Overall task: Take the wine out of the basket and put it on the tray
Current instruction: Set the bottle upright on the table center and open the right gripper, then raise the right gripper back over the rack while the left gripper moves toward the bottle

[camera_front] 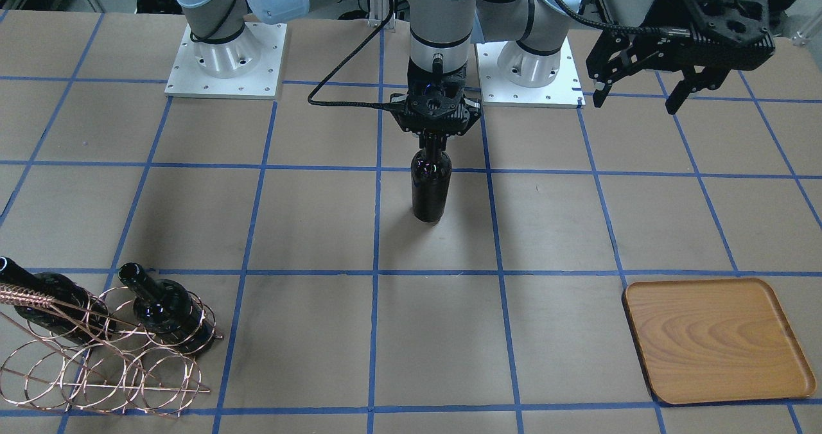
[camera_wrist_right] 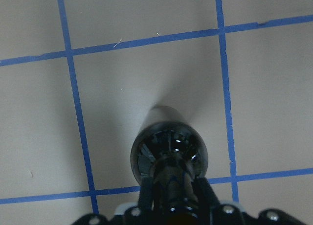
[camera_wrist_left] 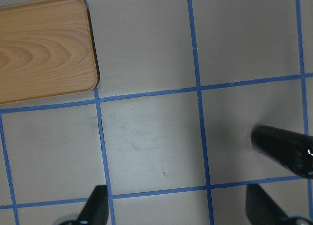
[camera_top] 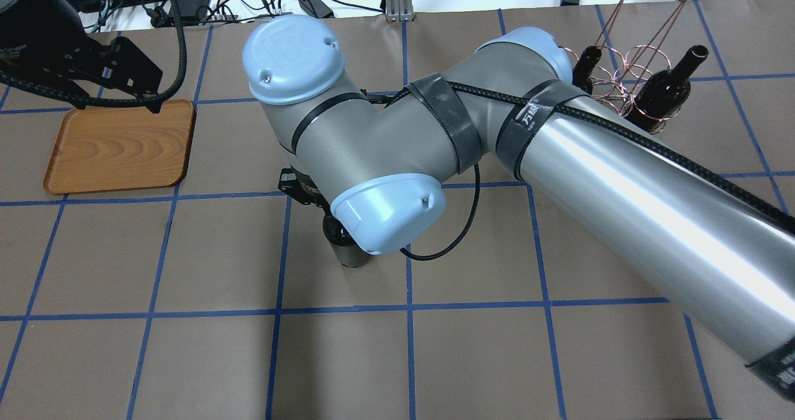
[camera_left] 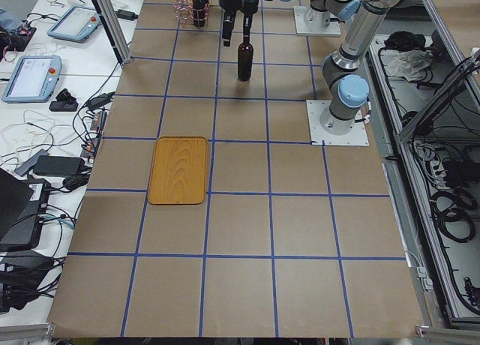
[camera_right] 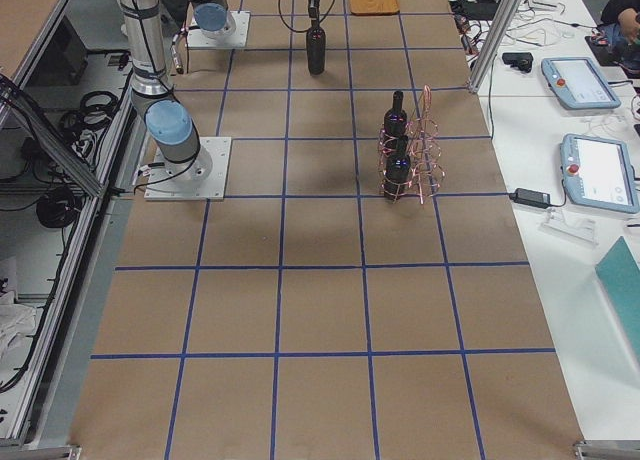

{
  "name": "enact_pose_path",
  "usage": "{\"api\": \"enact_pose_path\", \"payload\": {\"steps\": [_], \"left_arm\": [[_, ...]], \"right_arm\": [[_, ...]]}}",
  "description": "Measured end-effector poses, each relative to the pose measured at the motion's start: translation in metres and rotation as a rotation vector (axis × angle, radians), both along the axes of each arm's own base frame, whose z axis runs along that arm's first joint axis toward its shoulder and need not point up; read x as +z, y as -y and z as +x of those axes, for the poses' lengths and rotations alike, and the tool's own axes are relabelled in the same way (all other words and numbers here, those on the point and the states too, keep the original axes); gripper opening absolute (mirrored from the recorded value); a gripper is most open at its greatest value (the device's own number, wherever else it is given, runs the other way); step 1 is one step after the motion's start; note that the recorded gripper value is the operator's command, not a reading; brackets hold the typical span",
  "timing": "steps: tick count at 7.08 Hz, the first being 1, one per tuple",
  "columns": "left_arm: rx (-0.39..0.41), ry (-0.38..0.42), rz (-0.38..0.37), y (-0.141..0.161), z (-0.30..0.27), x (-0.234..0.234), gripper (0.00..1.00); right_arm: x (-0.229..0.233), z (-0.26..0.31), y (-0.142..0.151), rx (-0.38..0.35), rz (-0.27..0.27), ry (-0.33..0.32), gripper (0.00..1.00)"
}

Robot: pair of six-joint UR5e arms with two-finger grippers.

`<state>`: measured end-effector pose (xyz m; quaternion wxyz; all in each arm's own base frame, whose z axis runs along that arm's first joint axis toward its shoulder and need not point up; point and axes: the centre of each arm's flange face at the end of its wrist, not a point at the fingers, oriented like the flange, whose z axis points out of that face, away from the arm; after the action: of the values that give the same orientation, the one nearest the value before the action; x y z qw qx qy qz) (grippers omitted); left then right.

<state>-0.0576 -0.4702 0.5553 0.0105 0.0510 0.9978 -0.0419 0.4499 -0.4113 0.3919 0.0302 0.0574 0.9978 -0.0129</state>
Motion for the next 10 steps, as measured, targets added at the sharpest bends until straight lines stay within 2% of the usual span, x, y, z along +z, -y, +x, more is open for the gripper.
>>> {"api": "enact_pose_path", "payload": {"steps": [2,4,6,7,9,10], "left_arm": [[0.0,-0.001,0.001,-0.001,0.0,0.0,1.0],[0.0,0.0,0.001,-0.002,-0.001,0.0,1.0],[-0.002,-0.005,0.003,-0.003,-0.007,-0.001,1.0],[0.009,-0.014,0.006,-0.003,-0.017,-0.003,1.0],[0.096,-0.029,0.006,-0.004,-0.066,-0.01,1.0],[0.146,-0.037,-0.012,-0.003,-0.098,-0.015,1.0]], "right_arm": [[0.012,-0.002,0.001,-0.004,-0.021,0.005,1.0],[0.037,-0.021,0.015,-0.004,-0.084,-0.013,1.0],[0.069,-0.06,0.045,-0.006,-0.139,-0.006,1.0],[0.078,-0.089,0.064,0.017,-0.16,-0.012,1.0],[0.085,-0.167,0.111,0.124,-0.184,-0.054,1.0],[0.094,-0.213,0.128,0.133,-0.195,-0.068,1.0]]}}
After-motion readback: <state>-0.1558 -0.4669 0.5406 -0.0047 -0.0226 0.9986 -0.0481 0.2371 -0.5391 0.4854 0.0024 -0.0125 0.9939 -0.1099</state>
